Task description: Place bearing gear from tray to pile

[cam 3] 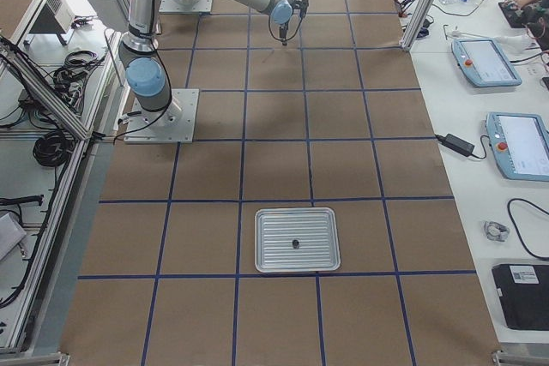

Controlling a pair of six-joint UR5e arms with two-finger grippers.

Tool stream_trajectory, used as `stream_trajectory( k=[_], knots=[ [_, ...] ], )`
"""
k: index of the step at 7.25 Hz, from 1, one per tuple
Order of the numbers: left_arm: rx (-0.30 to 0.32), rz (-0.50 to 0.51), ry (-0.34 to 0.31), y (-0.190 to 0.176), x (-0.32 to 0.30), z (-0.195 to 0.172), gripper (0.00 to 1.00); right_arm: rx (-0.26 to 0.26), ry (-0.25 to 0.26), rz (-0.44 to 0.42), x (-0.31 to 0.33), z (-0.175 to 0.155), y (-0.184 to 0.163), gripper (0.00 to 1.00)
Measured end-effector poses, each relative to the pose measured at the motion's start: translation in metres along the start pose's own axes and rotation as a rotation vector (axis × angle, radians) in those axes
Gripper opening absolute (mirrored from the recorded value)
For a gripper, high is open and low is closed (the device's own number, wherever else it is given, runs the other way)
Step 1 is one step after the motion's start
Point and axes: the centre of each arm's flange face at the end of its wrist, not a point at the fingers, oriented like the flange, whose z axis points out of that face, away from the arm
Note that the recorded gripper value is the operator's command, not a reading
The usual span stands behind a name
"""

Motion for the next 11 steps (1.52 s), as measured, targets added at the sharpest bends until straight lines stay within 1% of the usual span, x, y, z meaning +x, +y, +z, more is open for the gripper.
stream_trajectory(
  k=[1,2,3,4,5,6,7,8,9,10,11],
  knots=[
    [-0.016,-0.006,0.001,-0.002,0.000,0.014,1.00,0.022,0.013,-0.033,0.027,-0.018,-0.025,1.00],
    [-0.025,-0.014,0.001,-0.005,0.001,0.040,1.00,0.022,0.027,-0.070,0.070,-0.039,-0.054,1.00],
    [-0.031,-0.032,0.001,-0.008,0.003,0.077,1.00,0.009,0.044,-0.110,0.124,-0.061,-0.082,1.00],
    [-0.037,-0.056,0.002,-0.010,0.010,0.116,1.00,-0.007,0.058,-0.134,0.176,-0.078,-0.102,1.00],
    [-0.045,-0.070,0.001,-0.012,0.028,0.152,1.00,-0.022,0.064,-0.118,0.230,-0.091,-0.119,1.00],
    [-0.050,-0.075,-0.001,-0.013,0.057,0.184,1.00,-0.037,0.063,-0.061,0.292,-0.101,-0.134,1.00],
    [-0.040,-0.083,-0.002,-0.013,0.090,0.214,1.00,-0.041,0.063,-0.011,0.356,-0.108,-0.147,1.00],
    [-0.022,-0.097,0.001,-0.012,0.119,0.241,1.00,-0.034,0.060,0.023,0.414,-0.116,-0.155,1.00],
    [-0.002,-0.107,0.003,-0.010,0.140,0.268,1.00,-0.018,0.056,0.079,0.468,-0.123,-0.158,1.00],
    [0.013,-0.103,0.005,-0.008,0.155,0.288,1.00,0.003,0.061,0.149,0.530,-0.132,-0.158,1.00],
    [0.023,-0.094,0.006,-0.006,0.165,0.302,1.00,0.014,0.068,0.179,0.589,-0.138,-0.152,1.00]
  ],
)
